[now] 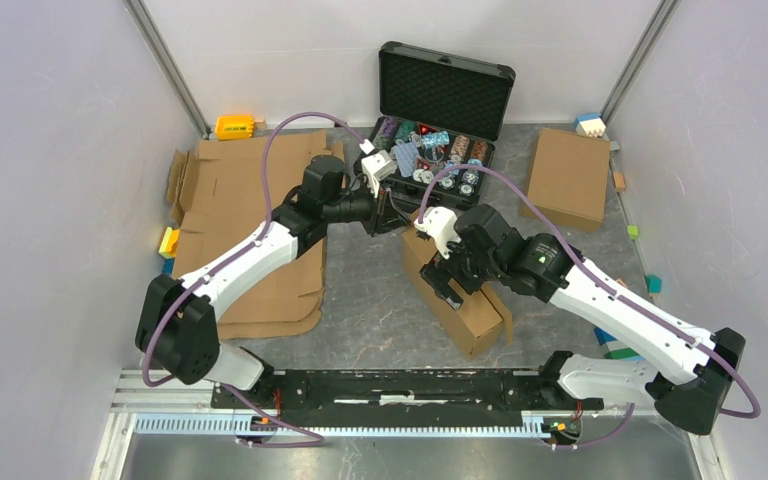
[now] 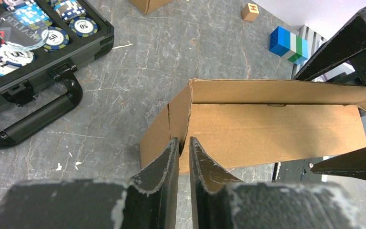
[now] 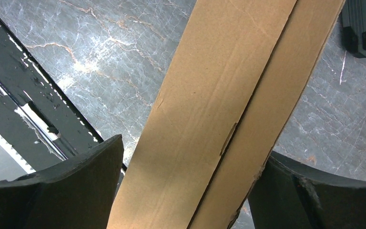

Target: Fold the paper box

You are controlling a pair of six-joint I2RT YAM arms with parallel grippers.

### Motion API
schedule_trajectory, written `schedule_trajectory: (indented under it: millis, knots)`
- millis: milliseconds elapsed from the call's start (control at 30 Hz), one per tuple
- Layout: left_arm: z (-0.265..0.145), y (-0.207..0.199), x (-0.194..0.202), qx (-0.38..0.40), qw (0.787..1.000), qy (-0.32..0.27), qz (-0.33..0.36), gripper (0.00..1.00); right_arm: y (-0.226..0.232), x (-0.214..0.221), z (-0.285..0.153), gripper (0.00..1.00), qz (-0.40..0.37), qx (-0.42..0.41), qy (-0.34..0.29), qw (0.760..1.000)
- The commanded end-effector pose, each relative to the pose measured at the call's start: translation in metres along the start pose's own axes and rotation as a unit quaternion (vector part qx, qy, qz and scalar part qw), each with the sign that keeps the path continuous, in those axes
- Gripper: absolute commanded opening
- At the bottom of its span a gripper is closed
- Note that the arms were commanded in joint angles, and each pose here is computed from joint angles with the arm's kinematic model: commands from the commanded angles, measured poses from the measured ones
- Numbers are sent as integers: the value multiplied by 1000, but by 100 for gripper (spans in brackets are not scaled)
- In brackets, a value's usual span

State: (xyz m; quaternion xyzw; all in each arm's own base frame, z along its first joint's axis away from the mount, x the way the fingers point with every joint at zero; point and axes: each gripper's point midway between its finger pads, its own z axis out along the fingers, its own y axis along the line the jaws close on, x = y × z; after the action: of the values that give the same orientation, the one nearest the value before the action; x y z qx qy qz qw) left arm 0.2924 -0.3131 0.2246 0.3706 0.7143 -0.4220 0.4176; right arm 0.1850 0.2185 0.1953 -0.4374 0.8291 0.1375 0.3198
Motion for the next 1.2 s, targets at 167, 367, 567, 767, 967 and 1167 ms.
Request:
schedule_trajectory:
  millis: [167, 367, 567, 767, 967, 1167]
  knots:
    - [5, -3, -11, 9, 1000, 4, 20, 22, 1, 4, 2, 91, -4, -4, 5, 1000]
    - [4, -2, -10, -8, 1000, 22, 12, 4, 0, 5, 2, 91, -5, -2, 6, 1000]
    - [5, -8, -8, -9, 1000, 28, 3, 2, 0, 4, 2, 91, -4, 0, 5, 1000]
    - [4, -5, 4, -29, 998, 49, 0, 2, -1, 5, 2, 92, -3, 2, 7, 1000]
    - [4, 6, 24, -60, 995, 74, -5, 2, -1, 3, 1, 92, -3, 3, 5, 1000]
    - [2, 11, 36, -69, 994, 88, 10, 2, -7, 3, -2, 96, -4, 20, 6, 1000]
